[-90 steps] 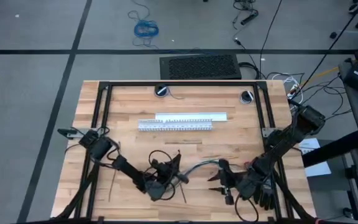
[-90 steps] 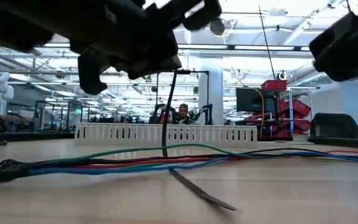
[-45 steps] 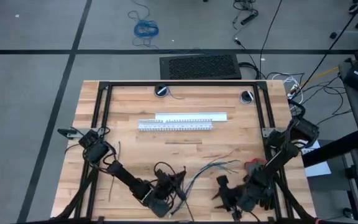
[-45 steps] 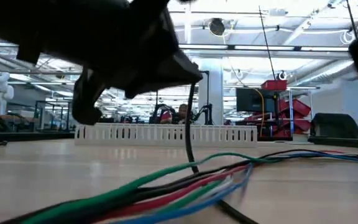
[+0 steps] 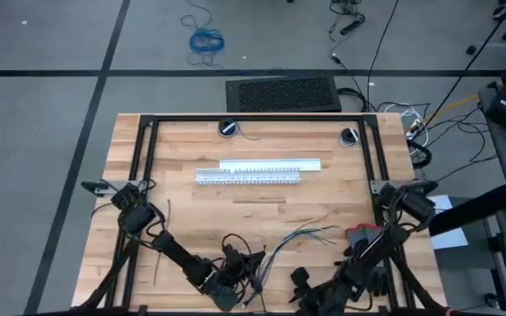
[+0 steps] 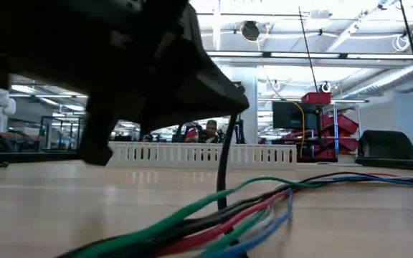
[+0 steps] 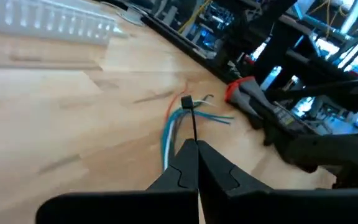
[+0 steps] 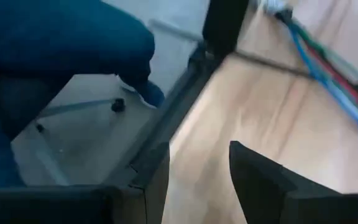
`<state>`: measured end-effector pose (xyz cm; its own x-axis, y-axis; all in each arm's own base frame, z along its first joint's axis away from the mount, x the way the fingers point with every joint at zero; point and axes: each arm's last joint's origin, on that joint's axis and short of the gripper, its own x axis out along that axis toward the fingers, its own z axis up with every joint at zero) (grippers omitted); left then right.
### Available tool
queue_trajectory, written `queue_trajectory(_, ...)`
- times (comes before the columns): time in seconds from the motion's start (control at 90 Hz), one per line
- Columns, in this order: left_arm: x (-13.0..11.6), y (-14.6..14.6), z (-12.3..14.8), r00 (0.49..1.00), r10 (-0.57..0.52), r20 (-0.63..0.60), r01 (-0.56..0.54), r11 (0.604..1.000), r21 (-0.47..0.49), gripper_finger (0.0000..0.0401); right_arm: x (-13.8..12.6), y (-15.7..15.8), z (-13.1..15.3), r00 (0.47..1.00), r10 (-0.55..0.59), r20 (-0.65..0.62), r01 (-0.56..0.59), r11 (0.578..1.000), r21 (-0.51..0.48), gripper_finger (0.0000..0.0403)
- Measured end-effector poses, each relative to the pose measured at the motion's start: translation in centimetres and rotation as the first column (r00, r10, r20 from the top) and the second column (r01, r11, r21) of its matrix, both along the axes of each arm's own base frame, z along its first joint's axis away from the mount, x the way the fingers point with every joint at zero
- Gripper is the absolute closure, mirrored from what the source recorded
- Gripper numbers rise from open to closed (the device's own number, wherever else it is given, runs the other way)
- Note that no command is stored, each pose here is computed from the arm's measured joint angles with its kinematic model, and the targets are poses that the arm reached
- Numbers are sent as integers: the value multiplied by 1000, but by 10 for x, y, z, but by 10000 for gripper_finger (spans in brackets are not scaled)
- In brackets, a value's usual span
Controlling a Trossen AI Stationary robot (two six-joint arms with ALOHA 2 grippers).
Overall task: Ziptie cables
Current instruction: Assemble the cable wires with the together using a zip tie
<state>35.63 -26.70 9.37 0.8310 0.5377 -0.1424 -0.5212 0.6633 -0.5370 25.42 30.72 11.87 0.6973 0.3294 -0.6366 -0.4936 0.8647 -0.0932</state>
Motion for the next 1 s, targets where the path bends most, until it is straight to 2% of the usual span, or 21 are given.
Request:
queue_trajectory(0.233,20,-2,-1,997,67,36,-67,998,-2,401,9,15,-4,999,-20,31,20,1000,-13,248)
queue_trajectory(0.411,37,6,2,996,84,18,-84,996,30,401,9,27,-15,977,-166,136,173,984,-42,249)
queue_trajectory(0.644,35,-1,5,998,47,52,-46,999,-20,401,7,51,-28,960,-197,201,213,975,-62,267)
queue_trajectory(0.767,28,-10,3,997,34,64,-31,998,-50,401,6,62,-24,951,-218,218,228,973,-26,268)
queue_trajectory(0.911,23,-15,1,997,33,68,-29,997,-67,401,13,71,-14,932,-296,210,273,953,128,268)
queue_trajectory(1.0,21,-17,0,998,27,58,-24,998,-57,401,15,77,-15,931,-288,224,263,955,135,268)
